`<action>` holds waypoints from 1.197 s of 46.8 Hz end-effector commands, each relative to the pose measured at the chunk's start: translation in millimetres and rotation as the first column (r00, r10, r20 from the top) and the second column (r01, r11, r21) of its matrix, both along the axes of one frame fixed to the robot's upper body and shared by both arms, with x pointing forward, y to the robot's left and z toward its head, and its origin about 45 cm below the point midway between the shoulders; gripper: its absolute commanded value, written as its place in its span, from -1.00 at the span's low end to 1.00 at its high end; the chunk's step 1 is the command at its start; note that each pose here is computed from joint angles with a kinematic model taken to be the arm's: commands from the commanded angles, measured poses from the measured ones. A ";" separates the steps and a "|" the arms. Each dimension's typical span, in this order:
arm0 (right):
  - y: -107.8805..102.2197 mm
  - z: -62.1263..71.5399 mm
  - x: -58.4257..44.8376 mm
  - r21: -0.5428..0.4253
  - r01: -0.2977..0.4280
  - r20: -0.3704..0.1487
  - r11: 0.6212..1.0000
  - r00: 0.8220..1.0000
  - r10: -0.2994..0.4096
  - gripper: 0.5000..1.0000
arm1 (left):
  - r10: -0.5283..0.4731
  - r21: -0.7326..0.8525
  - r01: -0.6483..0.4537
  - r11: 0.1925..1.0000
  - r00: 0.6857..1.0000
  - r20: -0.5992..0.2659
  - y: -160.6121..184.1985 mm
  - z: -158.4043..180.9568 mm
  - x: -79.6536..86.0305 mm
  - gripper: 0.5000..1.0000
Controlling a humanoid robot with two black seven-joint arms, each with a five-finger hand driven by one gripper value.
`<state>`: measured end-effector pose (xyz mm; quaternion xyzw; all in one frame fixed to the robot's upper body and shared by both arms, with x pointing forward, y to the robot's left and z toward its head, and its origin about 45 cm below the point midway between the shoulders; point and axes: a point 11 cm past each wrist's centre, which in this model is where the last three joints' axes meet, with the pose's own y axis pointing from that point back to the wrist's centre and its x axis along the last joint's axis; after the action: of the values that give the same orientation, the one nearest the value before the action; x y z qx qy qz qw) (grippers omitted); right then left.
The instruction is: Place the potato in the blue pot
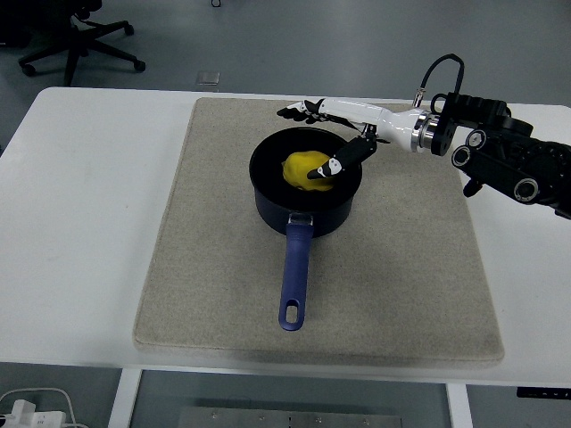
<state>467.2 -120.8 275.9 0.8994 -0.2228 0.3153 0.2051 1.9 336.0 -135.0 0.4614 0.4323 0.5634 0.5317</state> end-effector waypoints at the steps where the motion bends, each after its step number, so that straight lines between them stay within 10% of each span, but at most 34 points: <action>1: -4.4 3.2 2.1 0.002 0.010 0.006 1.000 1.000 -0.010 0.71 | -0.001 0.000 0.001 1.000 1.000 0.001 -0.1 0.0 0.0 0.98; 13: -18.1 14.5 9.2 0.039 0.054 0.019 0.998 0.998 -0.055 0.71 | 0.000 0.000 0.000 1.000 1.000 0.000 0.0 0.0 0.0 0.98; 27: -64.4 42.4 29.0 0.317 0.268 -0.107 0.910 0.963 -0.246 0.71 | -0.001 0.000 0.001 1.000 1.000 -0.001 -0.1 0.0 -0.1 0.98; 33: -105.5 41.1 40.5 0.394 0.406 -0.176 0.825 0.914 -0.366 0.71 | -0.001 0.000 0.001 1.000 1.000 -0.001 -0.1 0.0 -0.1 0.98; 40: -159.1 27.0 48.1 0.479 0.576 -0.289 0.663 0.816 -0.500 0.71 | -0.001 0.000 0.001 1.000 1.000 -0.001 -0.1 0.0 -0.1 0.98; 56: -201.0 -14.4 38.3 0.551 0.742 -0.514 0.383 0.663 -0.545 0.71 | -0.001 0.000 0.001 1.000 1.000 -0.001 -0.1 0.0 -0.1 0.98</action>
<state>505.8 -318.6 265.0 0.7822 -0.6226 0.0004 -0.0221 2.0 335.9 -135.0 0.4612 0.4323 0.5635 0.5319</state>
